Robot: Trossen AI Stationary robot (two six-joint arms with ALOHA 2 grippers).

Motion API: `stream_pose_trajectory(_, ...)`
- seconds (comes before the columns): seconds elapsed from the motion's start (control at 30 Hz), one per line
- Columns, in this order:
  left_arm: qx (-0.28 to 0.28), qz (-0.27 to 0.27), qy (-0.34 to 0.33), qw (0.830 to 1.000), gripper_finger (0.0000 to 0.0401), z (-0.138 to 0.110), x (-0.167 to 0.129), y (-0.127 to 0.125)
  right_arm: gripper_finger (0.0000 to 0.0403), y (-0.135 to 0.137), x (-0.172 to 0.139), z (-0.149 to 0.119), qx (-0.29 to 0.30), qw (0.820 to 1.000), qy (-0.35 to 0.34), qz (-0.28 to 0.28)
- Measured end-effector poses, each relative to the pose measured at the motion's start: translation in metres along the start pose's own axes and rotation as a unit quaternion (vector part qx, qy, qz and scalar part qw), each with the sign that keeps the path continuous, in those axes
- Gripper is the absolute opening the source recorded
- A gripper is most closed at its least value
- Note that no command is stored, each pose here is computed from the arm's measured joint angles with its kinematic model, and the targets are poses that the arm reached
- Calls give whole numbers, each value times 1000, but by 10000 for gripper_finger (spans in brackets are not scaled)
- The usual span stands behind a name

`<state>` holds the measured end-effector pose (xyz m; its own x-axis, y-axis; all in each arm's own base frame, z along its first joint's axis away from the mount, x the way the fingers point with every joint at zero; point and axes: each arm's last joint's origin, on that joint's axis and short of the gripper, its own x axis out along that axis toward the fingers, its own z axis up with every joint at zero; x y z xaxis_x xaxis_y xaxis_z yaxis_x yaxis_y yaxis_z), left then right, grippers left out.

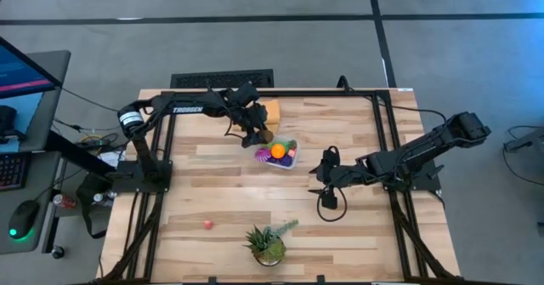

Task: Pick and placing Produce into tupperware
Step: Put the brown kiwi into the transparent container

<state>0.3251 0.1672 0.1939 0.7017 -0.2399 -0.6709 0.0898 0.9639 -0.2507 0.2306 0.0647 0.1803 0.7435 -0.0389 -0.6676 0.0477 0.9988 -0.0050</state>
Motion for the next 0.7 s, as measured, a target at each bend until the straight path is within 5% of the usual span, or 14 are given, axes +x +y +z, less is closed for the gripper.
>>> stream_pose_trajectory(0.7, -30, -22, 8, 999, 254, -10, 18, 9, 296, 0, 0, 0, 3, 1000, 0, 0)
